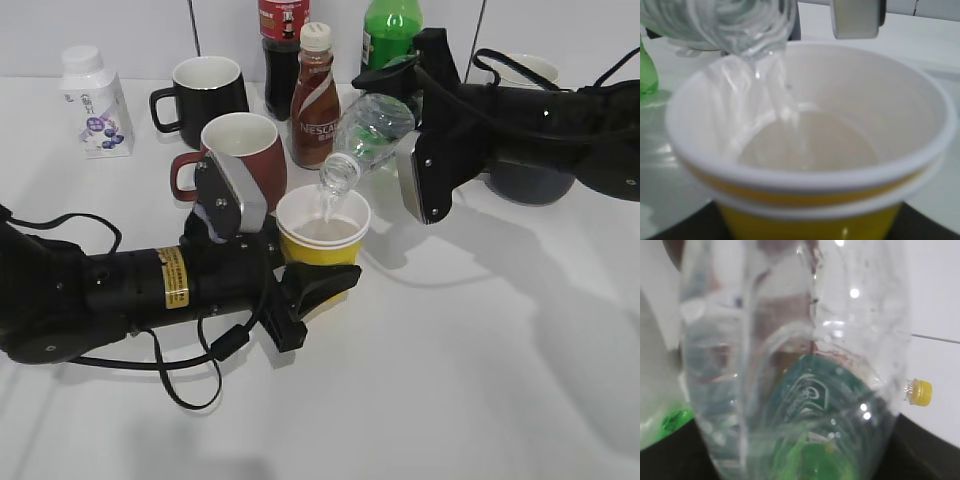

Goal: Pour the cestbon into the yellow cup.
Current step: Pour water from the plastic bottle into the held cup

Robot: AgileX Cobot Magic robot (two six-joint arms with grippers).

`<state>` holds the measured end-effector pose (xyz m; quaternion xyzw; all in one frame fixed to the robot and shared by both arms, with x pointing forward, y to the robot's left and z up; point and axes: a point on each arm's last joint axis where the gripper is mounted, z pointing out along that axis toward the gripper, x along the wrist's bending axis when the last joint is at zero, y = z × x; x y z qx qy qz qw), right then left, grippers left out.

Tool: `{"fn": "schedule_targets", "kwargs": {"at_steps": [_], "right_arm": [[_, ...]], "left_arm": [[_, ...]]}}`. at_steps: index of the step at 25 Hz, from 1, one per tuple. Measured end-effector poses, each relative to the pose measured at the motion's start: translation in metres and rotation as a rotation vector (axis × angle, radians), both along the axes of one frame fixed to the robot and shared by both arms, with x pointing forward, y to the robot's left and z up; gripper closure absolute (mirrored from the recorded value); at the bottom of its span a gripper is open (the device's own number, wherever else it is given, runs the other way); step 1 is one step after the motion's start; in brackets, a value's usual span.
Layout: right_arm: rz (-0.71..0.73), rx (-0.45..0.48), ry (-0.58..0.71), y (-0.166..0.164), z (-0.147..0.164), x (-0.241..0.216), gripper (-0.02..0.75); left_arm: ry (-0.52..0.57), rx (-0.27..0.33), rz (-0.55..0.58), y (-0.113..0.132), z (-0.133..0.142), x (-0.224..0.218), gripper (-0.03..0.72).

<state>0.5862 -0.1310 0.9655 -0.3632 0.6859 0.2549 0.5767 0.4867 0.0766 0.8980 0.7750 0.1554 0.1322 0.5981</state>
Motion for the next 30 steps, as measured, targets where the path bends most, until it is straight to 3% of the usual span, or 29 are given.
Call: {"fn": "schedule_targets", "kwargs": {"at_steps": [14,24,30], "right_arm": [[-0.009,0.031,0.037,0.0001,0.0001,0.0,0.269],[-0.065,0.24,0.313,0.0009,-0.0002,-0.0013,0.269],[-0.088,0.451,0.568,0.0033,0.0021,-0.0039,0.269]], "left_arm": [[0.001,0.003,0.001,0.0001,-0.0003,0.0,0.318],[-0.004,-0.018,0.004,-0.0002,0.0016,0.0004,0.318],[-0.009,-0.03,0.021,0.0014,0.0048,0.0025,0.318]]}}
